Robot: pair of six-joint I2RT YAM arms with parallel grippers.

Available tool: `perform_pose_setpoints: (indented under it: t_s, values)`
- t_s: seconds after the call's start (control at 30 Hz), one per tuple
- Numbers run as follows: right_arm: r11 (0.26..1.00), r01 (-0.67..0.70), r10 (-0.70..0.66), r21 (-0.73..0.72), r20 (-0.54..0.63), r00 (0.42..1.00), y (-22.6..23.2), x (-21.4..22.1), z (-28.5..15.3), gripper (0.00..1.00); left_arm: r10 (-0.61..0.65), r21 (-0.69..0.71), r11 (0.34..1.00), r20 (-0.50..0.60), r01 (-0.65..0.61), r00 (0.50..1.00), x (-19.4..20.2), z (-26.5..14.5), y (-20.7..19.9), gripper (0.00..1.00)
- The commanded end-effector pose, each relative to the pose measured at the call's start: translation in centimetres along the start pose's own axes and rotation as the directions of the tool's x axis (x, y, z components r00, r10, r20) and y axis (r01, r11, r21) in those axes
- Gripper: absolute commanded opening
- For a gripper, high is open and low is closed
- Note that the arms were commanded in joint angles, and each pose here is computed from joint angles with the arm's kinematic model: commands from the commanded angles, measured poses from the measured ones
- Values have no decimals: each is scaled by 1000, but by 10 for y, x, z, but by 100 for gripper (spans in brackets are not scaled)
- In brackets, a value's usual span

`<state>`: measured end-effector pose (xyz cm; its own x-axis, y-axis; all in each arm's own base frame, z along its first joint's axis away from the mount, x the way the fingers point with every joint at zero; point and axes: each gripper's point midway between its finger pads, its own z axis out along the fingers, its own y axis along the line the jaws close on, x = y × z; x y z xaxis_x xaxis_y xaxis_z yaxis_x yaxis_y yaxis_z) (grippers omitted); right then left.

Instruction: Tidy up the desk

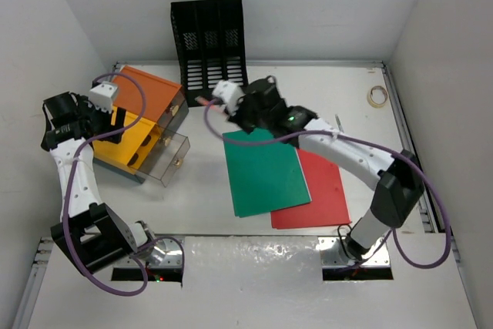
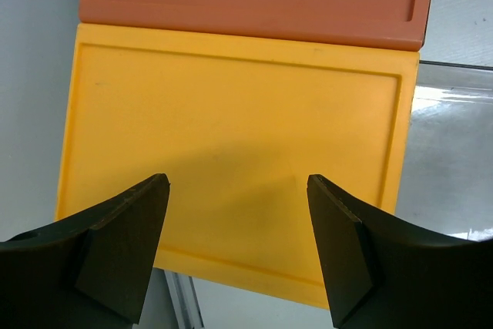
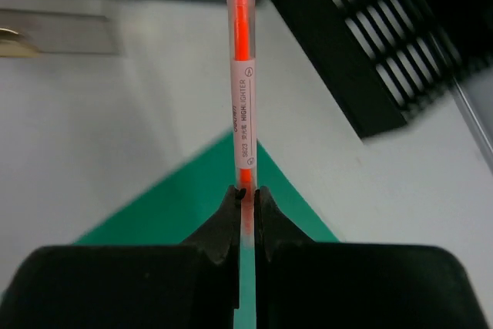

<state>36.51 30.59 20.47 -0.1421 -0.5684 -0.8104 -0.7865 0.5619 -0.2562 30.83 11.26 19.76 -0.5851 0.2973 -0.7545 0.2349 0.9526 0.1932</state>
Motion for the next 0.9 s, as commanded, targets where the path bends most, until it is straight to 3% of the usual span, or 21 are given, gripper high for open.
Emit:
perform_pose_setpoints:
  t_s: [0.0, 0.03, 0.1, 0.23, 0.3, 0.4, 0.43, 0.63, 0.8, 0.87]
  values:
    - [975, 210, -183, -72, 277, 943, 43, -94, 4, 0, 7, -59, 998, 51, -4, 999, -21, -15, 13, 71]
    - [978, 187, -144, -96, 345, 927, 46, -133, -2, 0, -14, -77, 997, 56, 18, 998, -20, -20, 20, 71]
    - [970, 89, -13, -225, 316, 949, 77, -137, 24, 0, -42, -102, 994, 72, 49, 997, -19, -26, 32, 71]
    - [956, 18, 118, -293, 438, 891, 113, -185, 39, 0, -59, -110, 992, 84, 69, 995, -20, -30, 36, 71]
    - [942, -43, 179, -332, 391, 903, 127, -181, 57, 0, -55, -115, 991, 79, 64, 995, -19, -31, 37, 71]
    - [944, -146, 208, -295, 191, 959, 123, -172, 66, 0, -40, -145, 988, 54, 48, 998, -14, -32, 42, 71]
    - [941, -170, 215, -291, 131, 968, 120, -173, 51, 0, -33, -157, 987, 54, 41, 998, -14, -33, 45, 71]
    - [865, -299, 332, -403, 10, 943, 148, -140, 15, 0, -50, -132, 989, 77, 60, 996, -13, -25, 43, 72]
    - [831, -374, 345, -411, -147, 927, 162, -115, 23, 0, -43, -107, 993, 93, 53, 995, -20, -28, 39, 72]
    - [819, -395, 354, -417, -176, 918, 167, -109, 30, 0, 21, -69, 998, 130, -12, 991, -31, -35, 29, 71]
